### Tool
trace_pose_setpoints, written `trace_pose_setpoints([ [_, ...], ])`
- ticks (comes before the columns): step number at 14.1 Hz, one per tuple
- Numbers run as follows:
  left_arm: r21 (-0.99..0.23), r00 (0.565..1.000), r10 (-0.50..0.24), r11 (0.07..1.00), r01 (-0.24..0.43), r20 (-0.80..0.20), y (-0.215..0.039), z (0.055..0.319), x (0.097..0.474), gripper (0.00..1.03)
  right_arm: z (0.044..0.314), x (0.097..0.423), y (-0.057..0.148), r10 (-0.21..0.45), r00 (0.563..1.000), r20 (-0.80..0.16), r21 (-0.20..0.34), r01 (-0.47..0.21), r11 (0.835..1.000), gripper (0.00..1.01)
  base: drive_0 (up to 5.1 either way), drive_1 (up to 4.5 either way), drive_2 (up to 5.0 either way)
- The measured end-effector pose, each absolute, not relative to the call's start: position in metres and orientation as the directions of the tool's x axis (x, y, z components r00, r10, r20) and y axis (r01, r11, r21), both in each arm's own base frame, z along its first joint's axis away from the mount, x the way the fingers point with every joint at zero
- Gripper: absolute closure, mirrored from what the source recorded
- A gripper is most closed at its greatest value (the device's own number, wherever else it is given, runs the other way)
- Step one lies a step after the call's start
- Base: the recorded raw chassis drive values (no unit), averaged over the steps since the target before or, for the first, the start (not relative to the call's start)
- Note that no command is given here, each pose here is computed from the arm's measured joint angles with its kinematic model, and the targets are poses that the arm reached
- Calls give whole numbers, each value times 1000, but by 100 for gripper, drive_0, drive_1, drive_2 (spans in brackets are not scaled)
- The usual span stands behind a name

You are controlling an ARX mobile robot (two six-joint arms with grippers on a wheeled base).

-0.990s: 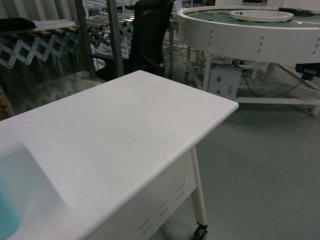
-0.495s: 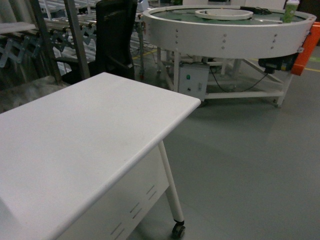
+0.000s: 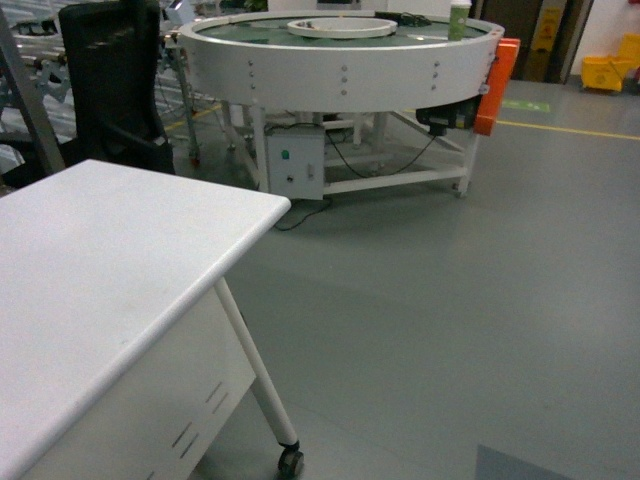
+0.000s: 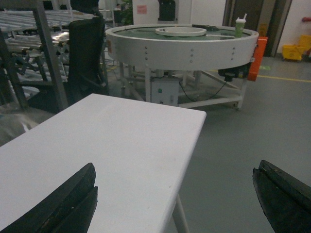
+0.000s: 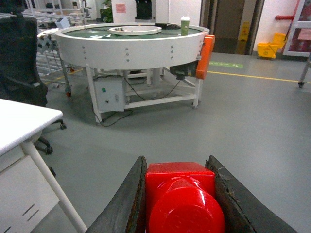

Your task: Pick red block from blue box to shelf

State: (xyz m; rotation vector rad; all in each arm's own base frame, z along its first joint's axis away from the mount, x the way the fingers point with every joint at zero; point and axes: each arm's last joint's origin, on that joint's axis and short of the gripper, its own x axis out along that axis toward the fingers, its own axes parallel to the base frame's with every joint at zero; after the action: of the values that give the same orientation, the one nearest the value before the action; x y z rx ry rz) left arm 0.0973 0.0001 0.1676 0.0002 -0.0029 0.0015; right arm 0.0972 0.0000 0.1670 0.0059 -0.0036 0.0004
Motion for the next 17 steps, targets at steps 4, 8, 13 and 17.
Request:
trace_pose_setpoints([
  [4, 0, 1000, 2, 1000, -2, 3, 0, 168, 97, 5, 167, 97, 0, 0, 1000, 3, 6, 0, 1000, 73, -146, -146, -146],
  [8, 0, 1000, 2, 1000, -2, 3, 0, 168, 97, 5, 167, 97, 0, 0, 1000, 3, 6, 0, 1000, 73, -149, -149, -149],
  [13, 0, 1000, 2, 1000, -2, 3, 0, 168, 97, 5, 167, 97, 0, 0, 1000, 4, 6, 0, 1000, 73, -148, -148, -148],
  [17, 0, 1000, 2, 1000, -2, 3, 0, 168, 97, 5, 167, 97, 0, 0, 1000, 3, 6, 0, 1000, 73, -143, -143, -143],
])
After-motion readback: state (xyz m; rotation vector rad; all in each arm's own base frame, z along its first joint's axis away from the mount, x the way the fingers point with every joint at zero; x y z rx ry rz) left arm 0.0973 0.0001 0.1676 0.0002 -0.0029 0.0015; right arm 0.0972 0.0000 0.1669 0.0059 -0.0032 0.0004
